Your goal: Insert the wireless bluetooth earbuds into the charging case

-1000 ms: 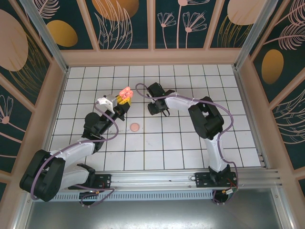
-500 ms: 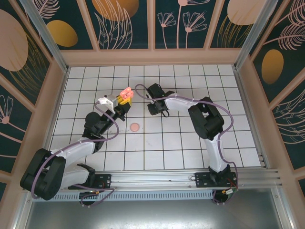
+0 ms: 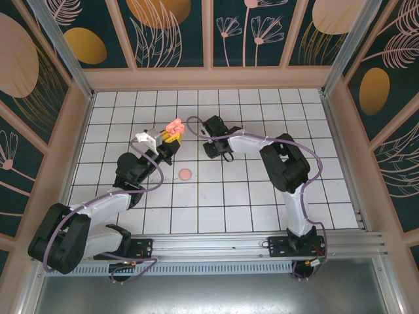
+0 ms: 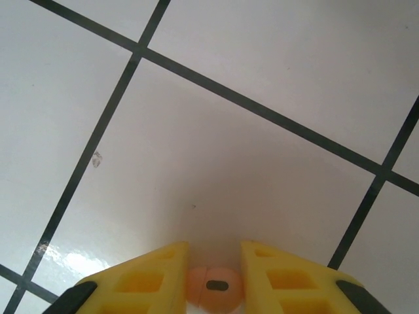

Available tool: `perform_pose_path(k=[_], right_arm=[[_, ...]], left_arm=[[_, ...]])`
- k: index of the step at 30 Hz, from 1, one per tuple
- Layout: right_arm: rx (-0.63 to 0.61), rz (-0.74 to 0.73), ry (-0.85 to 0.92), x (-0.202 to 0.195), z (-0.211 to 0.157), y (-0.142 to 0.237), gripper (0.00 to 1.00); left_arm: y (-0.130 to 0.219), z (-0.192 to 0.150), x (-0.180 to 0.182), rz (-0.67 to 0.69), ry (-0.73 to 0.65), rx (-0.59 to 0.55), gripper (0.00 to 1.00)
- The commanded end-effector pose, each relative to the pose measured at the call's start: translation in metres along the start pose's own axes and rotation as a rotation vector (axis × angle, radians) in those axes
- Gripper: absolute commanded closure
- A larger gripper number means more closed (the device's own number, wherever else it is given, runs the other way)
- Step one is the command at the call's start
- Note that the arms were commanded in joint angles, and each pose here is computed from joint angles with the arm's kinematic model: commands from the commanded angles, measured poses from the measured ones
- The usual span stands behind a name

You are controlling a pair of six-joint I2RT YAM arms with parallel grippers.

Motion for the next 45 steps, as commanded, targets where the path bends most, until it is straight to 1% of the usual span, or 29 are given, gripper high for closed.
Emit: perform_pose_path(k=[1,8,14,20,26,31,38,45], right_arm=[[0.066,-0.023,-0.028,-0.007,-0.016,0.005,0.77],[-0.01,-0.036,-0.061,-0.011,-0.009,0.028,0.77],[-0.077,-0.045,-0.112,-0.014,-0.01,0.05,0.78],[-0.168,-0.069,-0.161,-0.019,-0.008,0.082,0.78],[-0.289,-0.091,-0.191,-0.024,0.005,0.13,0.78],[-0.414,-0.093,-0.21,-0.027,0.019,0.179,0.78],[-0.604,-0.04,-0.225,-0.024,0.037,0.244,0.78],[-0.74,0.023,-0.184,-0.005,0.05,0.284,0.78]], left_arm=[[-0.005,0.014,-0.004,-0.034,-0.003,-0.039,1.0],[-0.008,0.015,-0.004,-0.042,-0.003,-0.031,1.0],[-0.008,0.015,-0.005,-0.049,-0.008,-0.019,1.0],[-0.01,0.014,-0.007,-0.059,-0.021,0.008,1.0],[-0.009,0.014,-0.009,-0.081,-0.025,0.026,1.0],[-0.007,0.007,-0.009,-0.102,-0.012,0.054,1.0],[-0.005,-0.002,-0.01,-0.143,0.016,0.098,1.0],[-0.015,-0.008,-0.011,-0.19,0.047,0.137,1.0]])
Point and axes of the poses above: each hand's point on the last joint's axis, 136 mm out from that joint toward the fingers, its own y axis back along the fingers, its own x axis along the line the jaws close on, z = x × y, the point moved 9 cm from there along y, back along the fingers, and after that the axes turned 14 degrees about y, right-handed, at the moved point
